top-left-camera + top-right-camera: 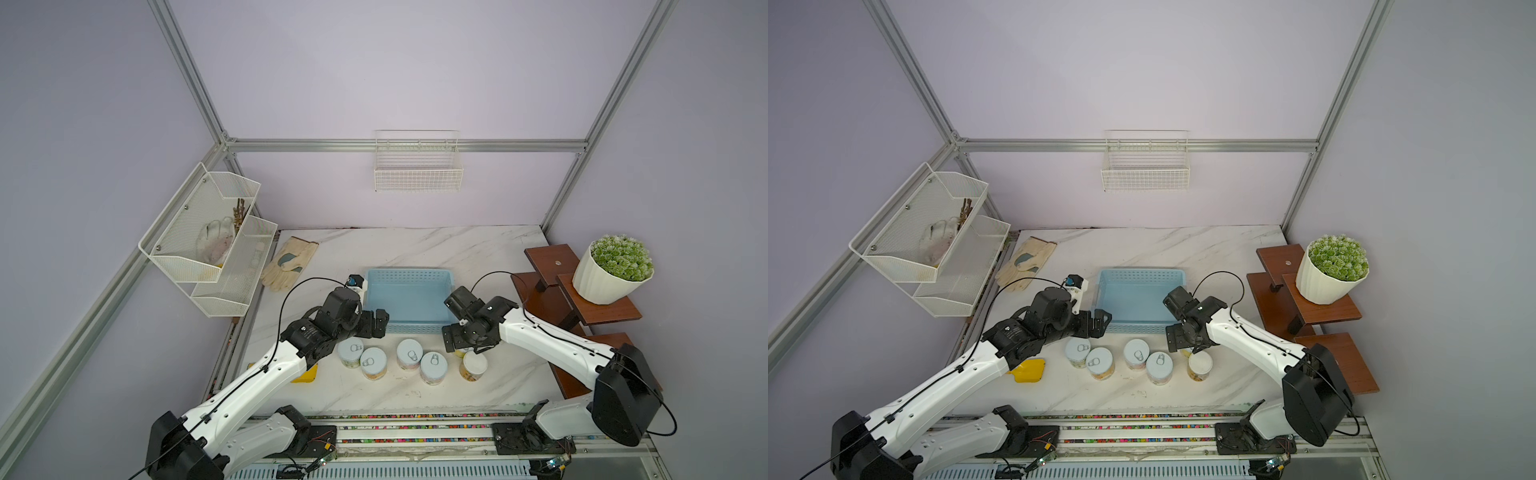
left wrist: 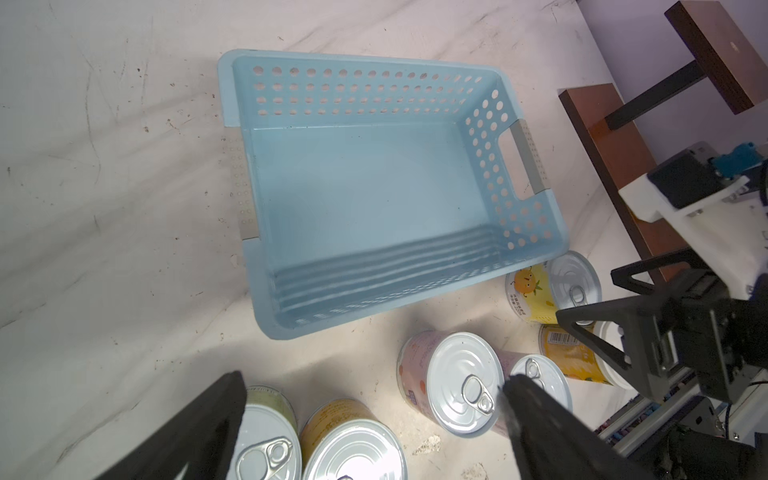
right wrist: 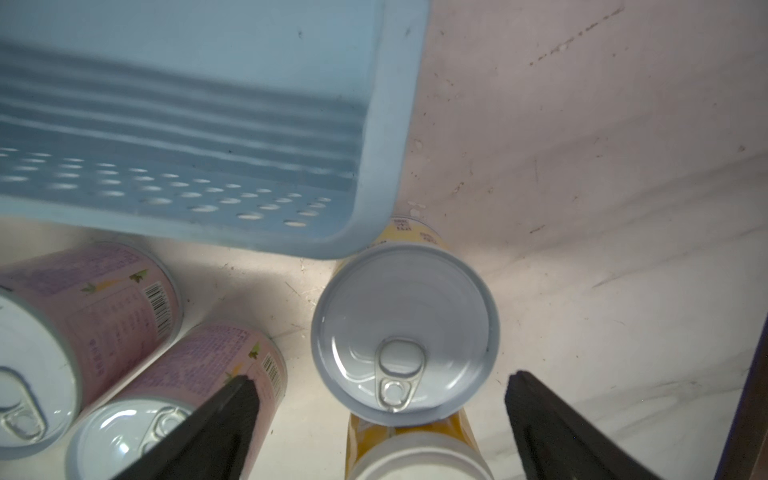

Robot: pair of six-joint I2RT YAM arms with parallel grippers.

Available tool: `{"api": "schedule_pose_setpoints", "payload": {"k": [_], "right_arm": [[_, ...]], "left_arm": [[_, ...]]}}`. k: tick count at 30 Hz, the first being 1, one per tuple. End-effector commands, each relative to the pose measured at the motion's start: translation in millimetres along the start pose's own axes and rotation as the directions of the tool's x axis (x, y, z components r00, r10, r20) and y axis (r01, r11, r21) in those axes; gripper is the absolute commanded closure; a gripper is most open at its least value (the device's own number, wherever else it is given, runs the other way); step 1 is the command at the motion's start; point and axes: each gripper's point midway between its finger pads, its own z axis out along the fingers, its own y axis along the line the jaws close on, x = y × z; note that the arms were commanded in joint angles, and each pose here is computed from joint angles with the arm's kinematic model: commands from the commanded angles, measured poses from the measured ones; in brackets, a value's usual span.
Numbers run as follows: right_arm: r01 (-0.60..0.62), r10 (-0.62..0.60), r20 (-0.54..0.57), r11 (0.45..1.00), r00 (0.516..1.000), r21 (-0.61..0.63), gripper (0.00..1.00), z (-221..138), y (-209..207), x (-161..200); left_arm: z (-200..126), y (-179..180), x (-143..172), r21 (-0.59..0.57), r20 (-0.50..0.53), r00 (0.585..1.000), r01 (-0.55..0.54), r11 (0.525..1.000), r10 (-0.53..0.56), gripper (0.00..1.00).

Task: Put the canned food in the basket
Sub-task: Pick up the canned food from the center of the board.

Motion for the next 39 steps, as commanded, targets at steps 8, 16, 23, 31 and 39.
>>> {"api": "schedule_pose_setpoints", "payload": {"k": [8,16,23,31,39], "right_arm": [[-0.020,0.021,-0.017,0.999,1.000,0.033,0.08,11,-6,-11],[-0.036,0.036,-0.046,0.999,0.998,0.006,0.08,17,-5,-7],[-0.061,0.061,0.037,0.998,0.997,-0.015,0.08,-8,-8,-20],[-0.078,0.078,0.006,0.996,0.997,0.037,0.05,3,-26,-14],[-0.065,0.064,-0.034,0.998,0.997,-0.011,0.01,16,-15,-10]], "left_arm": [[-13,6,-13,-0.009,0.091,0.995,0.034,0.999,-0.033,0.00],[-11,9,-12,-0.024,0.083,0.996,0.030,0.999,-0.027,0.00],[-8,8,-12,-0.018,0.079,0.996,0.041,0.999,-0.039,0.00],[-3,12,-13,0.018,0.073,0.993,0.090,0.996,-0.091,0.00],[-3,14,-12,0.017,0.066,0.993,0.095,0.995,-0.095,0.00]]}}
